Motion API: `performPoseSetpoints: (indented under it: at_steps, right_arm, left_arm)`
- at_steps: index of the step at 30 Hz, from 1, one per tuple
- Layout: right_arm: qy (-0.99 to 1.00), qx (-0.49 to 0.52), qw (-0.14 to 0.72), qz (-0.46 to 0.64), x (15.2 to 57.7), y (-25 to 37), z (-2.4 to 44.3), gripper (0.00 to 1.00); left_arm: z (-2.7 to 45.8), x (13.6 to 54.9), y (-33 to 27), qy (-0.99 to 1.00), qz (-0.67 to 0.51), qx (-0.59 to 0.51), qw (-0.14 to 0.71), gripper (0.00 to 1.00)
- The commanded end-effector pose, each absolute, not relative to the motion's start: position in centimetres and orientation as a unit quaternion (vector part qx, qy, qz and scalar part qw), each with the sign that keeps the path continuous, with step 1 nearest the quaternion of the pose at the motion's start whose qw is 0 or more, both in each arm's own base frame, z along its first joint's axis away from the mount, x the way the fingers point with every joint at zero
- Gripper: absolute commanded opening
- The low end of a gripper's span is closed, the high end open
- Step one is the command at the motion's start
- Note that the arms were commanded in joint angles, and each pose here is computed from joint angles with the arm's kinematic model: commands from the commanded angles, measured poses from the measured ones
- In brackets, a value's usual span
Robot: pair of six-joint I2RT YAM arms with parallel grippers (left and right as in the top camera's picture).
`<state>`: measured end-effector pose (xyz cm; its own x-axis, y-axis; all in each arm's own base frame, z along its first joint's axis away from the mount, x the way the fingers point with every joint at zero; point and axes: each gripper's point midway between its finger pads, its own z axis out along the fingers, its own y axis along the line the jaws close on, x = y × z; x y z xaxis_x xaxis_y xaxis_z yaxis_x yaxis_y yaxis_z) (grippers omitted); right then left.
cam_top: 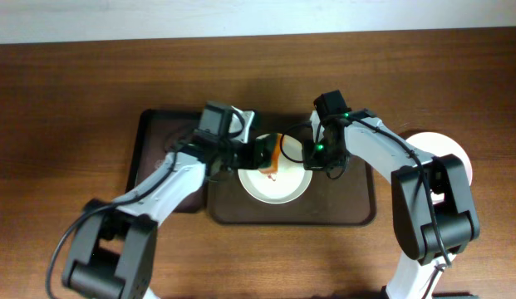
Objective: Clean dirty plates on tray and stack at the side
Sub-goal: 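Scrub the held plate with the sponge in the left gripper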
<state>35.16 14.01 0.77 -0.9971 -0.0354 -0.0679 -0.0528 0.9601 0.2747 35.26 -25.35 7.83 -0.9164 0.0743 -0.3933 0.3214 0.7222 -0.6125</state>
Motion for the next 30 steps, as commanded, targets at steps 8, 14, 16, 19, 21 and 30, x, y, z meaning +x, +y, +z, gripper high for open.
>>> performPoseSetpoints:
  at_steps: [8, 14, 16, 19, 21, 30]
  right_arm:
    - [0.991, -0.02, 0.017, 0.133, 34.5, 13.9, -0.1, 0.04]
    - [0.991, -0.02, 0.016, 0.133, 34.5, 13.9, -0.1, 0.04]
    - [0.991, -0.02, 0.015, 0.133, 34.4, 13.9, -0.1, 0.04]
    - [0.991, -0.019, 0.012, 0.132, 34.3, 13.9, -0.1, 0.04]
    - [0.991, -0.019, 0.011, 0.132, 34.3, 13.9, -0.1, 0.04]
    - [0.991, -0.019, 0.011, 0.132, 34.3, 13.9, -0.1, 0.04]
  left_arm:
    - [3.3, 33.5, -28.2, 0.908, -0.406, 0.072, 0.073, 0.0]
    - [3.2, 32.9, -28.8, 0.898, -0.43, 0.079, 0.055, 0.0]
    - [2.4, 33.5, -28.1, 0.912, -0.399, 0.068, 0.069, 0.0]
    - [0.6, 35.2, -25.8, 0.94, -0.321, 0.041, 0.107, 0.0]
    - [0.1, 36.5, -24.3, 0.952, -0.274, 0.026, 0.137, 0.0]
    - [6.8, 37.9, -21.0, 0.947, -0.219, 0.058, 0.228, 0.0]
